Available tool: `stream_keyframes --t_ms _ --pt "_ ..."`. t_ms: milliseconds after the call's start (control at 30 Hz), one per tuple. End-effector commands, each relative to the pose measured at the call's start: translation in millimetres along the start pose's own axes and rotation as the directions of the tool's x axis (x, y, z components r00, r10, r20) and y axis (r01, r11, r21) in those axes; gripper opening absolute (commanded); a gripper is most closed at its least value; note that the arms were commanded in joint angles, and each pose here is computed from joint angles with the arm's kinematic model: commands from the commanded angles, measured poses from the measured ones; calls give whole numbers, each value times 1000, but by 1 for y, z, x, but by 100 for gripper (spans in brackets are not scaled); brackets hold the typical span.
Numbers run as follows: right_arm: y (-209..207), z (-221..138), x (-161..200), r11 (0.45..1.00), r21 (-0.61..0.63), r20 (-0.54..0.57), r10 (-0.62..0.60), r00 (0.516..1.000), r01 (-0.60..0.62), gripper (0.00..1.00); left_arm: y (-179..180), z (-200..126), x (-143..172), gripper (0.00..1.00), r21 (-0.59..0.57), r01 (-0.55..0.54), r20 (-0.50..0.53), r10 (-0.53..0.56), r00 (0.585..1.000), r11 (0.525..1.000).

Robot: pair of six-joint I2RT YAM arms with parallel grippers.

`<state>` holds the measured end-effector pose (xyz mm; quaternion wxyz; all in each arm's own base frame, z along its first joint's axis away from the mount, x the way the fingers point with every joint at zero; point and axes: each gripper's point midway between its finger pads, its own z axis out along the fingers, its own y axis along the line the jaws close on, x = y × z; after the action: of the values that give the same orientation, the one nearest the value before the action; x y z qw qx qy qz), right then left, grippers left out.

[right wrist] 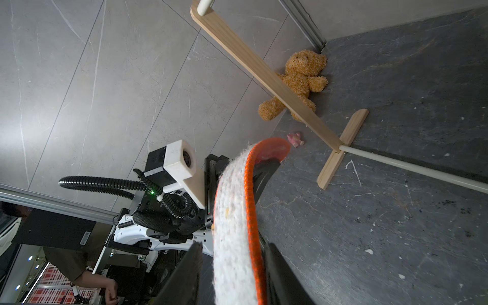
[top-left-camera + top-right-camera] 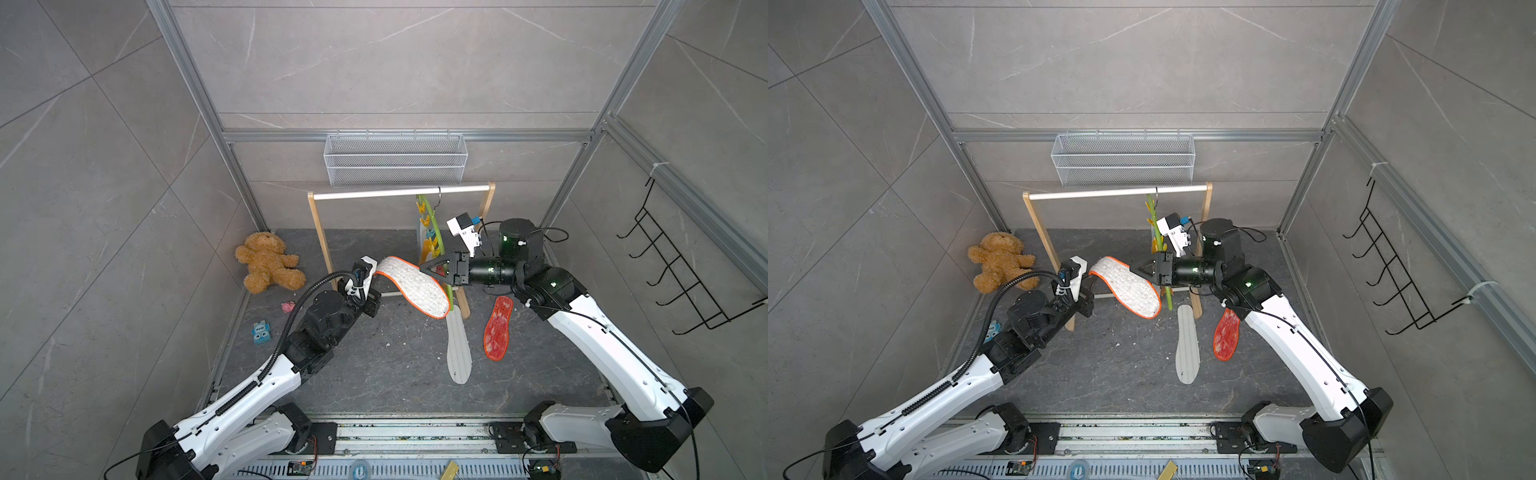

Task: Take the shoe insoles off the hanger
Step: Place the insole at the center of the board.

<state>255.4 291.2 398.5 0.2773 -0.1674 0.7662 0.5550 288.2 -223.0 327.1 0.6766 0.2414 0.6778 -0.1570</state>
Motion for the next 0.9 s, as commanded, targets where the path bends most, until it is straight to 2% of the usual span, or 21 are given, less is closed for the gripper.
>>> stream_keyframes --t_ms 0,233,400,533,767,867 --pt "8 2 1 999 -26 -13 -27 1000 27 39 5 -2 -39 0 0 30 110 -30 994 1000" --pt "-5 8 3 1000 7 -23 -10 1000 10 54 7 -6 -42 0 -5 39 123 -38 992 999" --pt "-11 11 4 1000 25 -27 -1 1000 2 55 9 -8 -44 0 -9 45 131 -43 991 999" --pt "-13 11 4 1000 29 -29 -1 1000 2 51 10 -9 -43 0 -11 46 131 -44 990 999" --pt "-9 11 5 1000 6 -36 -4 999 4 35 11 -8 -42 0 -14 51 127 -49 991 999" --pt "-7 12 6 1000 -6 -41 -6 999 6 33 12 -7 -42 0 -16 54 128 -51 990 998"
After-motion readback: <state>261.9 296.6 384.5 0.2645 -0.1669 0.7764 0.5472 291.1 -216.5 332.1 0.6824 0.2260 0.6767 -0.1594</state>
